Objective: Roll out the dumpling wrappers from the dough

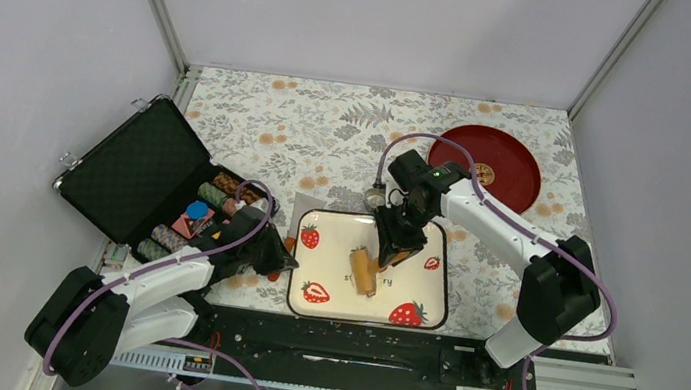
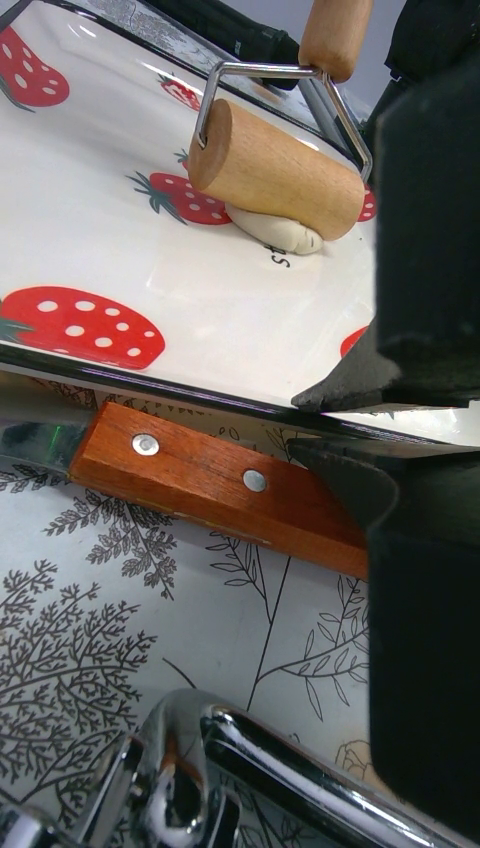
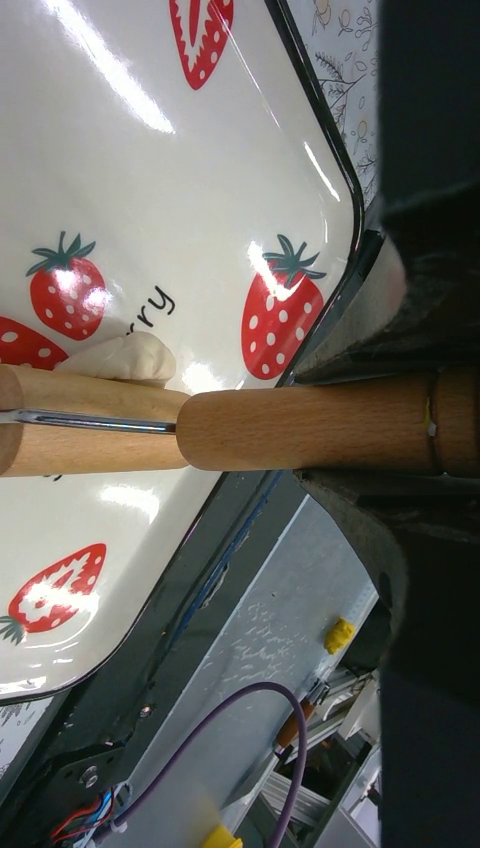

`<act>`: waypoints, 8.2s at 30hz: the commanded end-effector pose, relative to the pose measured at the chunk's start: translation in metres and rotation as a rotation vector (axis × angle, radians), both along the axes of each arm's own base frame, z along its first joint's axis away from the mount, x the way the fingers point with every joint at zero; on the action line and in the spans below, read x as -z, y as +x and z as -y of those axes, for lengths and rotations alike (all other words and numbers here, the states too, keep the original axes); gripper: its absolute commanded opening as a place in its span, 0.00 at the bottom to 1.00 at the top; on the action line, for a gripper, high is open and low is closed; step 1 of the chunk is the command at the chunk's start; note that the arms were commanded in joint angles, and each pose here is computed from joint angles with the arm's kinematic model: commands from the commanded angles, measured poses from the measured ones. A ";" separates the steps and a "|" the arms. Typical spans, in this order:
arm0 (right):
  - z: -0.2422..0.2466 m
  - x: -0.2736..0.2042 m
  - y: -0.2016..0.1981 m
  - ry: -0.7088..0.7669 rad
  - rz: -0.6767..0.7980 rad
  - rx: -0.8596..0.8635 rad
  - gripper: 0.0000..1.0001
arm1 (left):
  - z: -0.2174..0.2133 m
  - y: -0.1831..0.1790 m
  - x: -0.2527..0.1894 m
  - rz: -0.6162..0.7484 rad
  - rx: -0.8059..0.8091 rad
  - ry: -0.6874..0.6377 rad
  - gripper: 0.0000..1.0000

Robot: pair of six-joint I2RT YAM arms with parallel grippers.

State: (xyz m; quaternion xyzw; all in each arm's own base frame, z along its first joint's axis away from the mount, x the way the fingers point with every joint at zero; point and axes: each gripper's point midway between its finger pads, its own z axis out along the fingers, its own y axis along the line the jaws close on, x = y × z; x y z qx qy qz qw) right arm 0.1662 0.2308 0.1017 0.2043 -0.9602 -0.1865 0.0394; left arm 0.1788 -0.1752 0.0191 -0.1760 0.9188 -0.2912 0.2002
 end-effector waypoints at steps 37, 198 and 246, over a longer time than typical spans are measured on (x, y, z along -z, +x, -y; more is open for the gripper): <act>0.028 0.050 -0.032 -0.287 -0.069 -0.235 0.00 | -0.015 0.011 0.007 0.025 -0.075 0.051 0.00; 0.028 0.002 0.013 -0.312 0.160 -0.169 0.00 | -0.018 0.005 0.010 0.028 -0.091 0.018 0.00; 0.094 0.026 0.025 -0.421 0.038 -0.052 0.00 | -0.019 0.005 0.010 0.035 -0.097 0.010 0.00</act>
